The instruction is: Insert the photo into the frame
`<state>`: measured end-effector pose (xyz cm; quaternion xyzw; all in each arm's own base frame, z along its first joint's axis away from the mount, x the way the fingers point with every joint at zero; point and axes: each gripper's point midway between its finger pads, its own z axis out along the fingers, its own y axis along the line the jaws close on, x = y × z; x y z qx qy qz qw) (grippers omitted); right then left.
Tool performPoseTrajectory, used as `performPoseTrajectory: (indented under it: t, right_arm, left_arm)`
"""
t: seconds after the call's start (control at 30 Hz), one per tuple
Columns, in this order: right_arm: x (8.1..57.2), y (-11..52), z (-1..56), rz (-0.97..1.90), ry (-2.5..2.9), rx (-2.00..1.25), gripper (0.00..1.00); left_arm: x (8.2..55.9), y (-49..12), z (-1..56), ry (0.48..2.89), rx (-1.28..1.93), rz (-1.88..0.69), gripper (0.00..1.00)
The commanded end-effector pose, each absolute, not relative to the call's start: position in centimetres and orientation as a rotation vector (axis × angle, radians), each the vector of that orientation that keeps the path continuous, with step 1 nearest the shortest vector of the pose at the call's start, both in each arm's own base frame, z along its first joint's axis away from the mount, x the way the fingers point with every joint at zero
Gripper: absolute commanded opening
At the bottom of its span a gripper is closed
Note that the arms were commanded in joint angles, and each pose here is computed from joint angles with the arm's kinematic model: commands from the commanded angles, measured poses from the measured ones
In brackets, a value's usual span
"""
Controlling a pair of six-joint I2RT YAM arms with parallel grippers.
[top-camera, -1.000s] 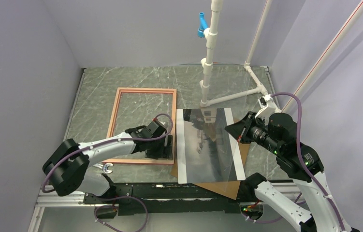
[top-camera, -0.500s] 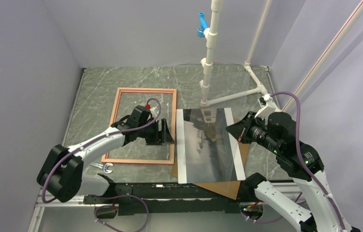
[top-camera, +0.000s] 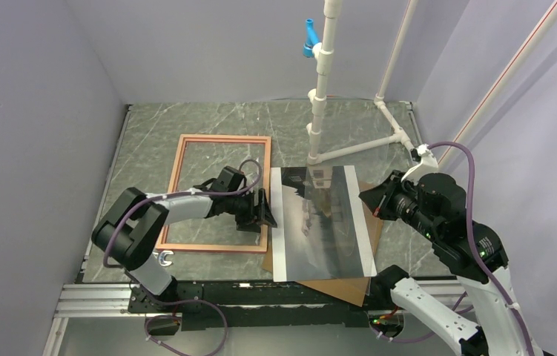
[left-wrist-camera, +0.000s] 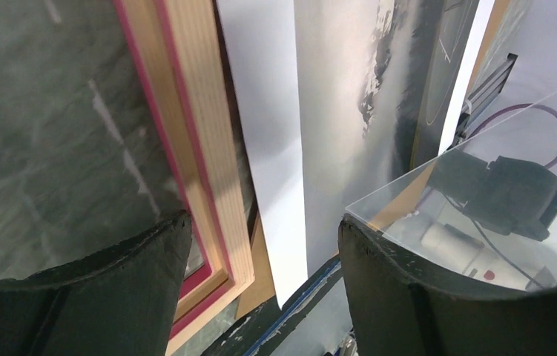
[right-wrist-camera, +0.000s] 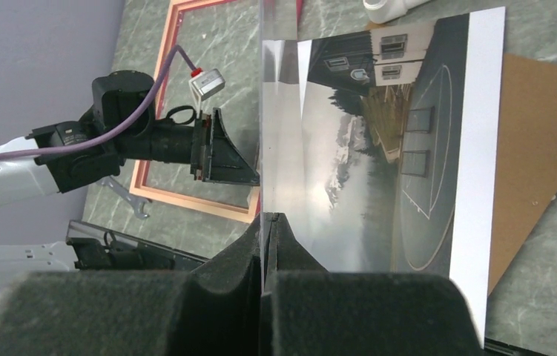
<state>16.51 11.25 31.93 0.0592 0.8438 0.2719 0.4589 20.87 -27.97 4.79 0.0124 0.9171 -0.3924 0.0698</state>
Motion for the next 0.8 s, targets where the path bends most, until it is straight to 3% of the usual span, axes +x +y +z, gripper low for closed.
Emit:
performPoseTrajectory:
  t: [0.0,0.63,0.77]
  right_arm:
    - [16.7,10.2,33.4,0.625,2.035,0.168,0.0]
    - [16.6,9.9,33.4,0.597,2.048,0.16,0.0]
    - [16.6,10.2,33.5,0.614,2.05,0.147,0.0]
  left_arm:
    - [22.3,-30.9,6.7,2.685,0.098,-1.31,0.75]
    - [24.2,-37.2,8.2,2.588,0.138,-1.467,0.75]
    - [24.7,-36.4,7.9,2.618,0.127,-1.368,0.76]
